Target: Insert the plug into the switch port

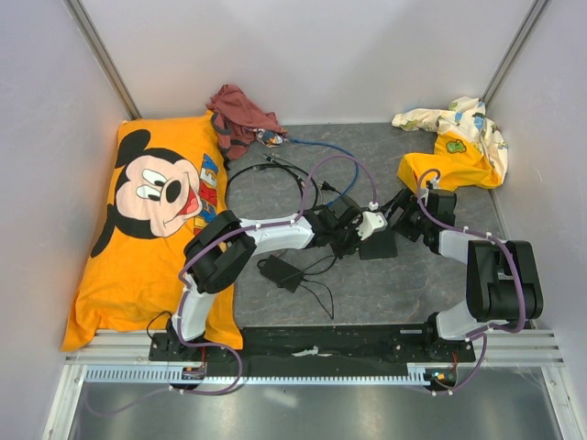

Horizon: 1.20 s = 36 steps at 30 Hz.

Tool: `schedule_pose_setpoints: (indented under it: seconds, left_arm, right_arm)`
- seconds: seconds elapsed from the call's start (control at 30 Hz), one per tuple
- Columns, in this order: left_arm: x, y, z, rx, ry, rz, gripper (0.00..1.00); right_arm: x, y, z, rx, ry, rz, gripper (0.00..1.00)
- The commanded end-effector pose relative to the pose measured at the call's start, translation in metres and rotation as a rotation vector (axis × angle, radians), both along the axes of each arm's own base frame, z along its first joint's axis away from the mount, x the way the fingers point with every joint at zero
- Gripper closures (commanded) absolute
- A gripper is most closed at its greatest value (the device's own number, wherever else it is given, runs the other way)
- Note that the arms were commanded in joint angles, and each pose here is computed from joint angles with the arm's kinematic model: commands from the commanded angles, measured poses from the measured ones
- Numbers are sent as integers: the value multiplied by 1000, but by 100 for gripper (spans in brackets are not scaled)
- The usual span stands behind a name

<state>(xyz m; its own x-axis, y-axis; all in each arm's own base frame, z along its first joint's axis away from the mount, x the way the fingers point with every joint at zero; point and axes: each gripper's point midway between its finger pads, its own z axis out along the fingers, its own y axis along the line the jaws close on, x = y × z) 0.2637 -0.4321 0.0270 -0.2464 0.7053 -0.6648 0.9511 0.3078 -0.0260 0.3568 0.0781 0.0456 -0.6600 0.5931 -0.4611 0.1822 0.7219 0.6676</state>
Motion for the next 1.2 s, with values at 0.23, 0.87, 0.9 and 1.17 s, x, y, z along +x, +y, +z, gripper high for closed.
schedule_pose_setpoints:
  seconds: [0.23, 0.87, 0.9, 1.17]
  left_arm:
    - [5, -22, 41, -95, -69, -58, 98]
    - [3, -9, 16, 16, -46, -48, 98]
    - [5, -8, 16, 23, -52, -40, 99]
    - [7, -7, 16, 36, -56, -28, 99]
  right_arm:
    - [-13, 2, -19, 11, 69, 6, 2]
    - [-13, 5, -20, 27, 67, 17, 2]
    - [-13, 5, -20, 27, 67, 17, 2]
    - [-14, 5, -20, 27, 67, 17, 2]
